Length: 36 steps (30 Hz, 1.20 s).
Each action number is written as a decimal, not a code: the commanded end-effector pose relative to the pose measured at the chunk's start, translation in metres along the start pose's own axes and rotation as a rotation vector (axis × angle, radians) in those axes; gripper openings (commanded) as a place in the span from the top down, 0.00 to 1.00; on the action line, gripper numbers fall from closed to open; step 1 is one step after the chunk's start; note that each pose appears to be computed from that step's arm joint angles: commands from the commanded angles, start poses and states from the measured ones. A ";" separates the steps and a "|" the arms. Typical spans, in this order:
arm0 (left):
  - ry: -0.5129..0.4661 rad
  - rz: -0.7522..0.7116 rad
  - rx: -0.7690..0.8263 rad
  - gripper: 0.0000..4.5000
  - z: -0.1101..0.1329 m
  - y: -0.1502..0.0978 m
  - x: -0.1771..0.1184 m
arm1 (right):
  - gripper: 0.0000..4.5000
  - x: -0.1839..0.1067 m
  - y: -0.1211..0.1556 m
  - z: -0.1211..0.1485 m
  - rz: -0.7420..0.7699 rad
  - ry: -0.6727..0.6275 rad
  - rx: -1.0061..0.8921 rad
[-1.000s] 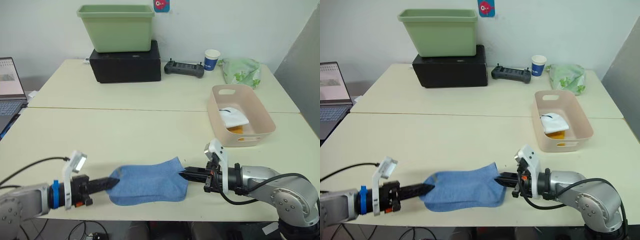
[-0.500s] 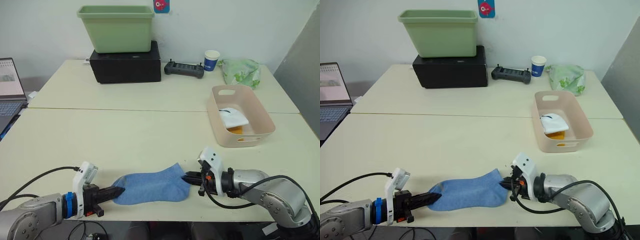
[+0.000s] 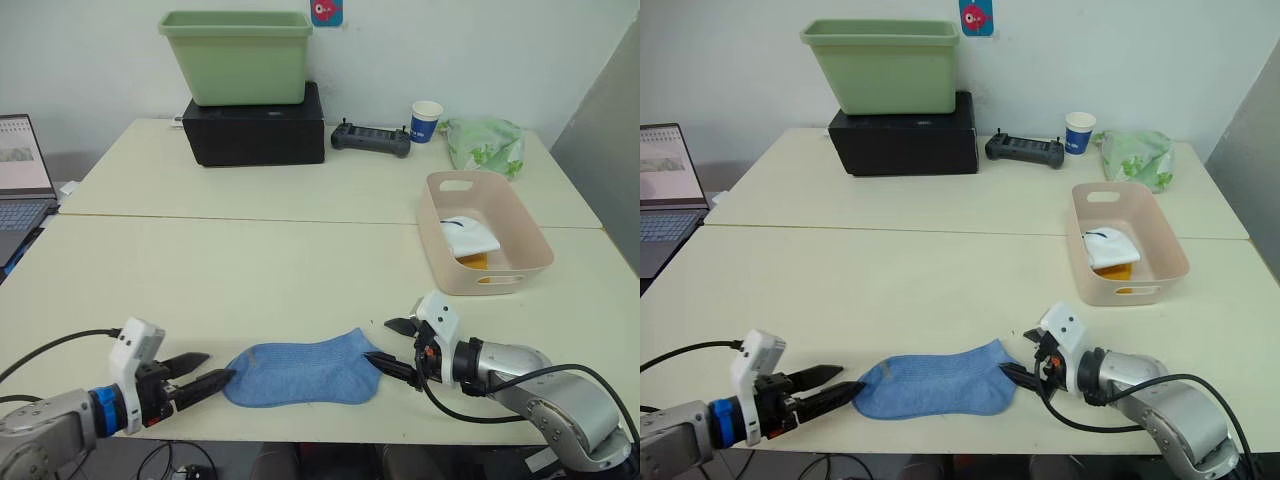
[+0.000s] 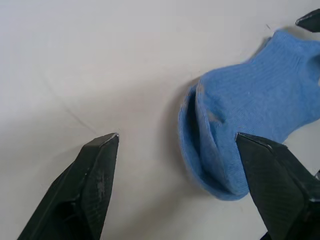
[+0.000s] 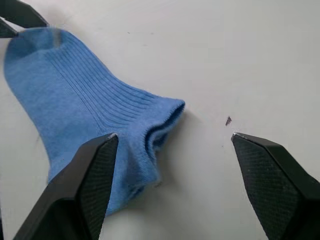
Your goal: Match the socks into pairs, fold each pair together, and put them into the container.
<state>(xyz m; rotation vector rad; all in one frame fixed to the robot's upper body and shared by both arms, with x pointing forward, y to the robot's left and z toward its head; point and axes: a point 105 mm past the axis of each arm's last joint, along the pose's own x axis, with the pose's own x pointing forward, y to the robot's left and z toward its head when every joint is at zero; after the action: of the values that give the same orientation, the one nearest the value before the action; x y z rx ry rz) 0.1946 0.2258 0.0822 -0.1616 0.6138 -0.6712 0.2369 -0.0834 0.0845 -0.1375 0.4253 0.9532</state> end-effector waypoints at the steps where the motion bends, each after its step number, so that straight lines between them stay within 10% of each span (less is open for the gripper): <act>1: 0.003 -0.003 0.031 0.15 -0.002 -0.004 0.016 | 0.12 0.001 0.004 0.001 0.001 -0.015 -0.038; 7: 0.046 -0.066 -0.040 0.28 -0.015 -0.014 0.023 | 0.25 0.003 0.011 -0.007 0.026 0.012 -0.043; 17: 0.053 -0.096 -0.054 0.95 -0.015 -0.021 0.028 | 1.00 0.003 0.022 -0.003 0.079 -0.006 -0.039; 36: -0.025 -0.082 0.032 1.00 0.066 0.035 0.082 | 1.00 0.029 -0.039 0.036 -0.085 -0.034 0.022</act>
<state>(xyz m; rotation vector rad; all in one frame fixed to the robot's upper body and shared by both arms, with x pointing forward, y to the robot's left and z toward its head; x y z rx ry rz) 0.2988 0.1949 0.0840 -0.1835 0.5861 -0.7589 0.2916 -0.0721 0.0962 -0.1008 0.4150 0.8733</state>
